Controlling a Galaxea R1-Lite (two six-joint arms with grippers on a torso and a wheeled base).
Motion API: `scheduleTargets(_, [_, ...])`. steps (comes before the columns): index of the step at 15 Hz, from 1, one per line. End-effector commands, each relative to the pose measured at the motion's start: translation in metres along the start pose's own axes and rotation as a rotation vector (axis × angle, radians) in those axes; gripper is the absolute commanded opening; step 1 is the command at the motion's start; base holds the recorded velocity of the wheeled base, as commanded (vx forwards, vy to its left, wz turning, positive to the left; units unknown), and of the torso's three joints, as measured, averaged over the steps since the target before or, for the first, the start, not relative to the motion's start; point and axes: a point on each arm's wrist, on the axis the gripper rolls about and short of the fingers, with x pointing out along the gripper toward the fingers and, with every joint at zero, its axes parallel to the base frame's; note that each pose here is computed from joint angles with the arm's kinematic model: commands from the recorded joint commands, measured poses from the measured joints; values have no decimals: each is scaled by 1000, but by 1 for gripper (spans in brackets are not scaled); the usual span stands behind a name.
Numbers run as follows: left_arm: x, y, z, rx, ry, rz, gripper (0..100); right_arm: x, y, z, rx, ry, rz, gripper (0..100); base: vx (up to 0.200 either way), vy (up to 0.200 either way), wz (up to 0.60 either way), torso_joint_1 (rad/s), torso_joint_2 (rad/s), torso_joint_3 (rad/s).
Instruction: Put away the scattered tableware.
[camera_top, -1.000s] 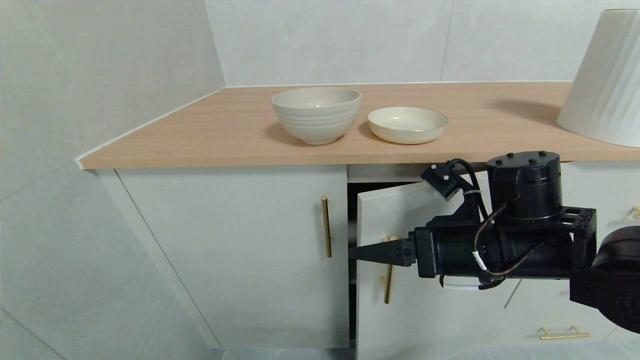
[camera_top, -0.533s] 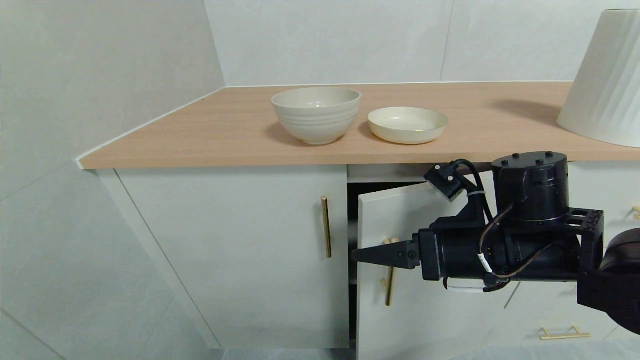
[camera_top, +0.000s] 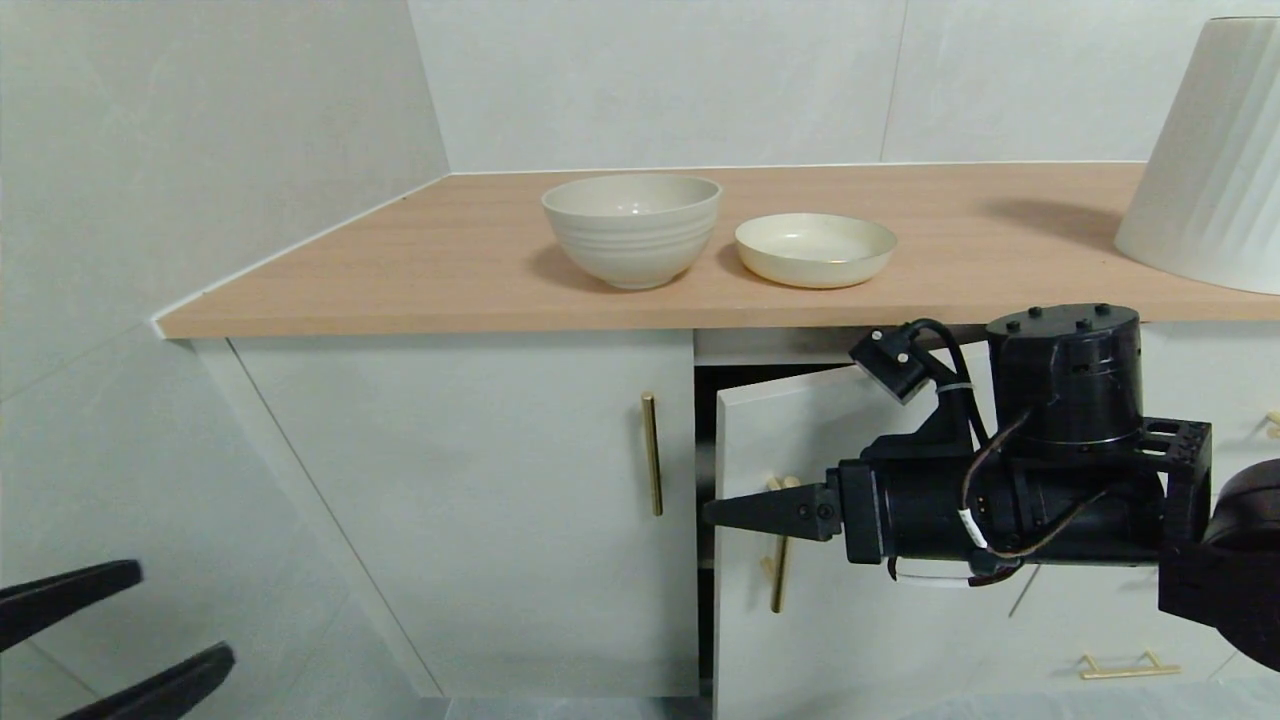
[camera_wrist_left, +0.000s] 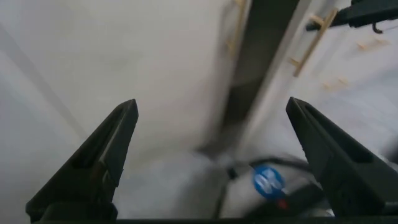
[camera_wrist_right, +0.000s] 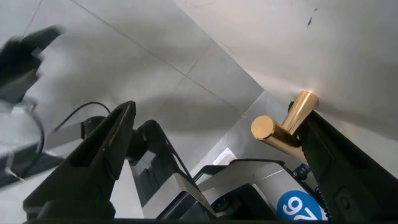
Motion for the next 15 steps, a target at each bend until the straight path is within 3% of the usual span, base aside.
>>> scheduleTargets(1, [62,17,-8,-132,224,-120,100,-2,2,1,-4,-7,3,100,0,0,0,0,0,0])
scheduleTargets(3, [73,1,-6,-262,247,-234,100,-2,2,1,-7,-8,3,100,0,0,0,0,0,0])
scheduleTargets(4, [75,-7,-5,-312,253,-283,100,-2,2,1,-7,-8,3,100,0,0,0,0,0,0])
scheduleTargets(5, [77,-12,-5,-338,263,-317,100,-2,2,1,-7,-8,3,100,0,0,0,0,0,0])
scheduleTargets(8, [90,-15,-13,-345,291,-339,100,-2,2,1,-7,-8,2,100,0,0,0,0,0,0])
scheduleTargets(11, [93,-14,-17,-344,287,-340,100,-2,2,1,-7,-10,3,100,0,0,0,0,0,0])
scheduleTargets(12, [92,-15,-17,-341,283,-343,0,-2,2,1,-7,-8,2,100,0,0,0,0,0,0])
scheduleTargets(15, [96,-15,-17,-340,293,-351,0,-2,2,1,-7,-8,2,100,0,0,0,0,0,0])
